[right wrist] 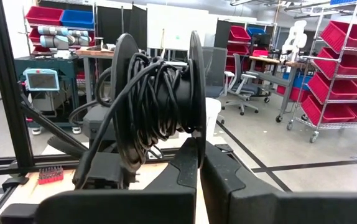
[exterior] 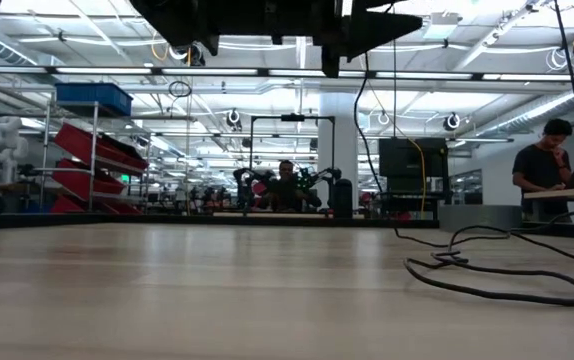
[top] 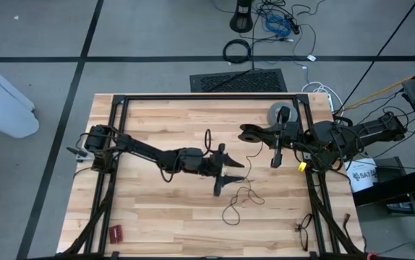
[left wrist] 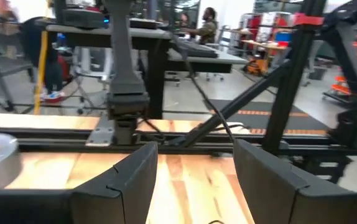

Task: Coil cords
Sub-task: Coil the black wire onto the spool

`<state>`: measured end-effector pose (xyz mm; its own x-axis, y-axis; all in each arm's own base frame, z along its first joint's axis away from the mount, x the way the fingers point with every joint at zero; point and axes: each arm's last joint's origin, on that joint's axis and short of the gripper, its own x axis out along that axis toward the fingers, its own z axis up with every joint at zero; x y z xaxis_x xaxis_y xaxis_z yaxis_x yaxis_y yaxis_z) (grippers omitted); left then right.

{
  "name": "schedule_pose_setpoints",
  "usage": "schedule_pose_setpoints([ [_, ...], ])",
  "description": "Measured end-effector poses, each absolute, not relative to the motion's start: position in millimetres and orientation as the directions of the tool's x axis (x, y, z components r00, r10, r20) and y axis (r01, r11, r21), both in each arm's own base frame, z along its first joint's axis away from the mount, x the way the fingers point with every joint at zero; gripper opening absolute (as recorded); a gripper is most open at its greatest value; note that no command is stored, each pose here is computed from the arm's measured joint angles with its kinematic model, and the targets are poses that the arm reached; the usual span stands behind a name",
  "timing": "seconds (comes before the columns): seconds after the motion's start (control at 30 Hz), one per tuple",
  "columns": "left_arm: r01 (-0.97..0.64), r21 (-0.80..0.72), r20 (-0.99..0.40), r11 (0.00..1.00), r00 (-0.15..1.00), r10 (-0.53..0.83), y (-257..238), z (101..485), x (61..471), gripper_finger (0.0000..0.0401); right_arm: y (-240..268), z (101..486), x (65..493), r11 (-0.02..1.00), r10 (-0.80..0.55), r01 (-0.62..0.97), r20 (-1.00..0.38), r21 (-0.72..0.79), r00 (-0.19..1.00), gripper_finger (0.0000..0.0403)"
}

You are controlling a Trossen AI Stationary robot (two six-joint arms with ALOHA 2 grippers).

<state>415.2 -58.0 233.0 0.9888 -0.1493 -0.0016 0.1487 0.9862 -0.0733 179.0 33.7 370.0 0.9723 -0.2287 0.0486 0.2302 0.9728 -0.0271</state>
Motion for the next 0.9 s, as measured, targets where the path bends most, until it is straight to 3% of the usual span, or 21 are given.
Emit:
schedule_pose_setpoints([
  [0.67,0.182,-0.068,-0.042,0.981,0.982,-0.185,-56.9,242.8,421.5,0.0217,33.7,369.5,179.1,0.972,-0.229,0.231,0.043,-0.035,0.972,0.0000],
  [0.9,0.178,-0.077,-0.120,0.981,0.975,-0.187,-58.1,235.2,420.6,0.0217,33.7,369.4,179.1,0.972,-0.229,0.231,0.043,-0.031,0.972,0.0000],
])
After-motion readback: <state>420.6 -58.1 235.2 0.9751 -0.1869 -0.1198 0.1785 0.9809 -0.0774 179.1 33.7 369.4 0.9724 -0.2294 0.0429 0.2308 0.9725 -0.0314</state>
